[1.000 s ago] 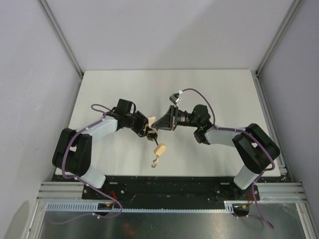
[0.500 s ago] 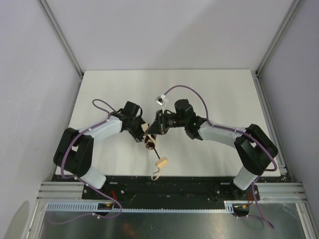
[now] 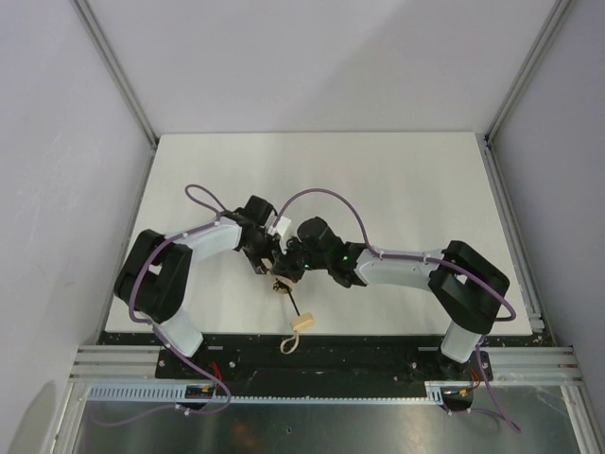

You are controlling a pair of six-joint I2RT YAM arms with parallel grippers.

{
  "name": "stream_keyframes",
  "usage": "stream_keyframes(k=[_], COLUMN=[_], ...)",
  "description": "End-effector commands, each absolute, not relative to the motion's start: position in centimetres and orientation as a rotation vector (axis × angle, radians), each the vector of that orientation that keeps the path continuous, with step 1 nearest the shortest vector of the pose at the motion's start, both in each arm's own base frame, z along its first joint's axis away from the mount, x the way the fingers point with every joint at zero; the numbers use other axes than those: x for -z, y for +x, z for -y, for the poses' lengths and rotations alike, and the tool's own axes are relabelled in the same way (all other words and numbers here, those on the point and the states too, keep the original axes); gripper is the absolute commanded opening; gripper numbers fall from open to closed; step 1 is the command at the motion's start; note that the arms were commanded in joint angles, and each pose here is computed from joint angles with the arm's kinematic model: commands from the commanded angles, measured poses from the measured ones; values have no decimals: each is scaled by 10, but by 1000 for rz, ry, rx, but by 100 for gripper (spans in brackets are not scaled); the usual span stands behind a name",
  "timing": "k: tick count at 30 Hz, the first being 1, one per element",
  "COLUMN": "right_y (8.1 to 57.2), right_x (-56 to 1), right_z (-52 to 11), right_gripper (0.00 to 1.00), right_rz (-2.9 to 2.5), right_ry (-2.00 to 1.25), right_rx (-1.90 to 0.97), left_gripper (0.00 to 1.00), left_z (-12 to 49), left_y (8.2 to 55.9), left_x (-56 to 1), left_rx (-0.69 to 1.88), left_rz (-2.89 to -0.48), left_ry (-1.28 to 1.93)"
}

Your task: Put away the umbrella

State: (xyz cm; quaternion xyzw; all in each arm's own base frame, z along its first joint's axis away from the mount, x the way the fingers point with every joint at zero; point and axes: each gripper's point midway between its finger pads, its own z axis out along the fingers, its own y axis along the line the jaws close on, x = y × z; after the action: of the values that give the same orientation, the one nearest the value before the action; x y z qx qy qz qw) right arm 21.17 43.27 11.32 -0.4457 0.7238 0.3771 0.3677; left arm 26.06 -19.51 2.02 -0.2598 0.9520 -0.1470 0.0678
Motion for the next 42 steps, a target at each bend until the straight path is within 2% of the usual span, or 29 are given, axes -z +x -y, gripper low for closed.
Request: stream_keyframes(k=[1,10,17,23,28,31,35,42], right_y=[236,215,268,258,255,267,302,336], right_x=[-132,-95,-145,-166,-146,-143,-154,-223], right_z=[-439,-428,-385,-365,-358,-365,-370,-381], right_gripper=[0,0,0,0,0,0,0,0], right_rz=[-1723,-1750,-1762,-1758,-1811,-1791,-1711,-1502], right_ry=[-1146,-1354,-985,-743,-523,-394,-234,-184], right_rx=[-845,-723,-705,-885,-1098,-1264,-1470,-1629], left_gripper=[0,0,0,0,0,0,0,0], left_z=[202,203,207,225,242,248,252,250], left_y=[266,268,273,291,301,295,283,278], left_x=[-30,-24,-33,-95,-179,-209,-216,-191], left_rx=[474,465,522,833,1105,1207,1281,1263], left_rz=[-2867,-2892,-2874,-2694,-2448,-2374,-2373,-2426], left_ry=[-688,-647,-624,-558,-446,-404,-390,-442])
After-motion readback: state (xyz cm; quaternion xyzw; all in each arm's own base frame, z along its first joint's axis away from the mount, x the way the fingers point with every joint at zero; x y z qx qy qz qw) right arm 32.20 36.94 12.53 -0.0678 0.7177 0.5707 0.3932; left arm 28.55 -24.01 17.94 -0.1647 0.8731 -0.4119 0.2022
